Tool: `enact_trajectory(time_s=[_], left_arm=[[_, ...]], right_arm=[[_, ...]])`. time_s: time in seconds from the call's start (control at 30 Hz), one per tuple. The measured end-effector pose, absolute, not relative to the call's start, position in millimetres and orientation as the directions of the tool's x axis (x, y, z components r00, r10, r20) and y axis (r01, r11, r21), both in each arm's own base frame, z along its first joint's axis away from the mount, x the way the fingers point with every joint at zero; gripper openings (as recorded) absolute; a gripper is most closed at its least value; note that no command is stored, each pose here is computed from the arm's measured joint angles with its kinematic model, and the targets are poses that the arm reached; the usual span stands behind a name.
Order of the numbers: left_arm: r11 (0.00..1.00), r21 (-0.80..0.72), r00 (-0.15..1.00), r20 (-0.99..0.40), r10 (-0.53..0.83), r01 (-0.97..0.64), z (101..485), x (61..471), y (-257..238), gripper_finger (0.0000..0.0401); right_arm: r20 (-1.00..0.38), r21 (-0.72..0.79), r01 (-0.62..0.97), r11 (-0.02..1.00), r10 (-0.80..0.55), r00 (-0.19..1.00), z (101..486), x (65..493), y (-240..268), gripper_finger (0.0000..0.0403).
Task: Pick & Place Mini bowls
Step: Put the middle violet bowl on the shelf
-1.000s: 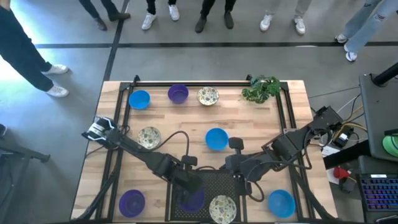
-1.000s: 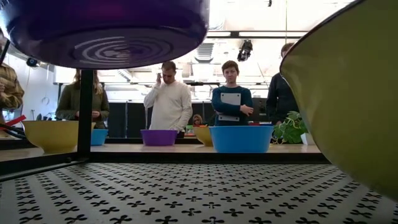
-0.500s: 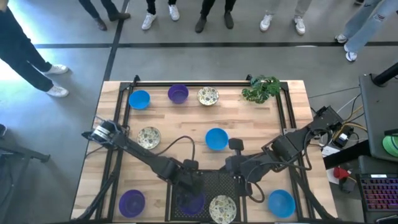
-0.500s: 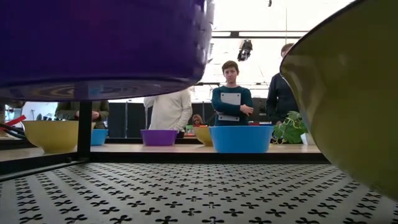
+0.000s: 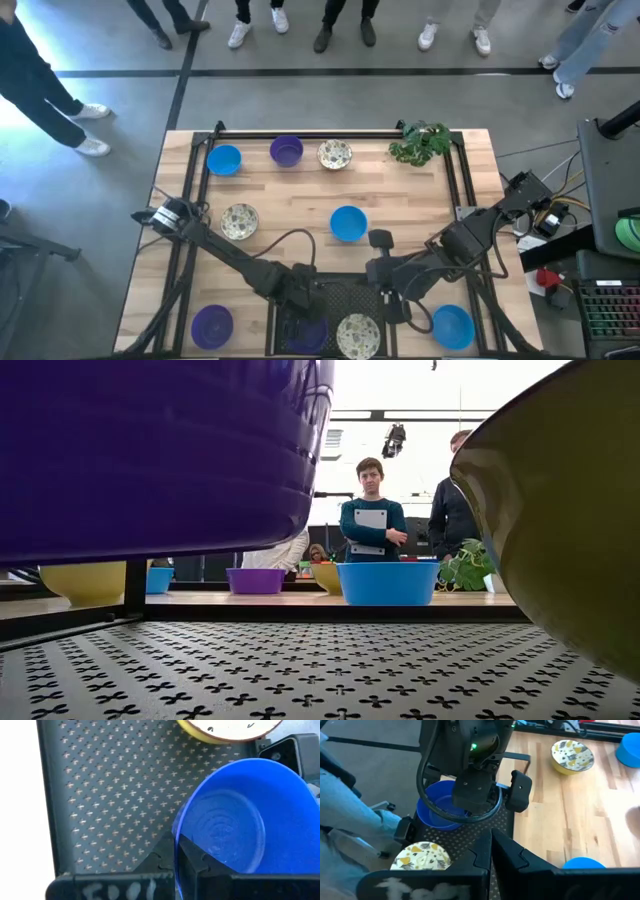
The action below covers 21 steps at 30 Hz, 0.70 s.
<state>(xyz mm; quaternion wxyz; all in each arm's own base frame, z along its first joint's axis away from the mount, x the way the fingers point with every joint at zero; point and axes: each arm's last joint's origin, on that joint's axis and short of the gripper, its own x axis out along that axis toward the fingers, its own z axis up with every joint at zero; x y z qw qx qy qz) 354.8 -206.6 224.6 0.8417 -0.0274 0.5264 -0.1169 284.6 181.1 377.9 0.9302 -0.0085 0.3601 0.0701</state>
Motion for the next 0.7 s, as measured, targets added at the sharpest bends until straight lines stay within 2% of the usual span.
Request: enact_trajectory(time_s=[0.7], left_arm=[[0.973,-0.159,0.402,-0.89,-0.214,0.166,204.6,361.3,-209.9,0.0]], right_arm=[[-0.672,0.034,-0.158,0.987,0.139,0.728,377.9,281.6,185.9,0.0008]])
